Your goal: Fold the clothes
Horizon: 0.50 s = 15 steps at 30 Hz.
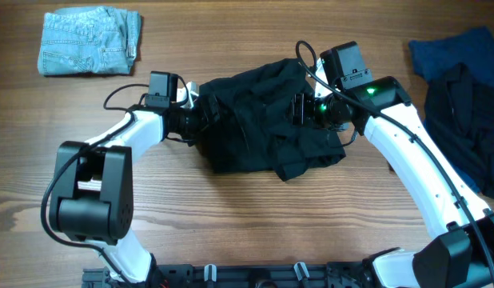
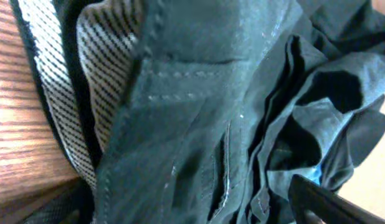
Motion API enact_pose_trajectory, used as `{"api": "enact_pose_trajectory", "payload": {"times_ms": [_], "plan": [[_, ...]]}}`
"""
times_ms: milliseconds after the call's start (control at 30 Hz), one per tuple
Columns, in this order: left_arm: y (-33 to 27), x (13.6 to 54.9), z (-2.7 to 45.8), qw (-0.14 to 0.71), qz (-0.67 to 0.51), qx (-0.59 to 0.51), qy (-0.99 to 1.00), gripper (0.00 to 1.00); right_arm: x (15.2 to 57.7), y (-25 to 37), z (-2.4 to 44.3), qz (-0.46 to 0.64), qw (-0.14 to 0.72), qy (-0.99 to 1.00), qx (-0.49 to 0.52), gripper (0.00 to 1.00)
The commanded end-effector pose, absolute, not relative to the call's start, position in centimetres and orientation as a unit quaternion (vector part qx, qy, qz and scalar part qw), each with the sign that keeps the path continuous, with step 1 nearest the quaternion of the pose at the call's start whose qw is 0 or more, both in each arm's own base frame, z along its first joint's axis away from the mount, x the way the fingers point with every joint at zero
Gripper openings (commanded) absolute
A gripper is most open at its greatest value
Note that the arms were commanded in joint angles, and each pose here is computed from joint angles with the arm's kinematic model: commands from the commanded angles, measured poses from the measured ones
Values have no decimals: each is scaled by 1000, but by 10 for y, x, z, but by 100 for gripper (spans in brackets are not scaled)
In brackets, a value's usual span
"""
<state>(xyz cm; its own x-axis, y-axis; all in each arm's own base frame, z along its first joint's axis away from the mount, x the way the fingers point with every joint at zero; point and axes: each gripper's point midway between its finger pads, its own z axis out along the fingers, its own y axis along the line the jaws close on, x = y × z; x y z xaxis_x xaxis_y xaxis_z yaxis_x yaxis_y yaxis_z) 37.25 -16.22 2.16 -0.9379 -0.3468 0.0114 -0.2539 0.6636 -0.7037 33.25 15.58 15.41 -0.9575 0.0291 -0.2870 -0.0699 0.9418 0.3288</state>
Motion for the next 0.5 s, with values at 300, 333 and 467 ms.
{"api": "enact_pose_trajectory", "payload": {"times_ms": [300,333,467], "plan": [[-144,339,-44,3,-295,-200,934,4,335,152,155,159,157,975,-17,100],[-143,339,-44,4,-293,-202,935,4,335,152,155,159,157,975,-17,100],[-126,336,-46,4,-275,-201,940,4,335,152,154,159,156,975,-17,99]]}}
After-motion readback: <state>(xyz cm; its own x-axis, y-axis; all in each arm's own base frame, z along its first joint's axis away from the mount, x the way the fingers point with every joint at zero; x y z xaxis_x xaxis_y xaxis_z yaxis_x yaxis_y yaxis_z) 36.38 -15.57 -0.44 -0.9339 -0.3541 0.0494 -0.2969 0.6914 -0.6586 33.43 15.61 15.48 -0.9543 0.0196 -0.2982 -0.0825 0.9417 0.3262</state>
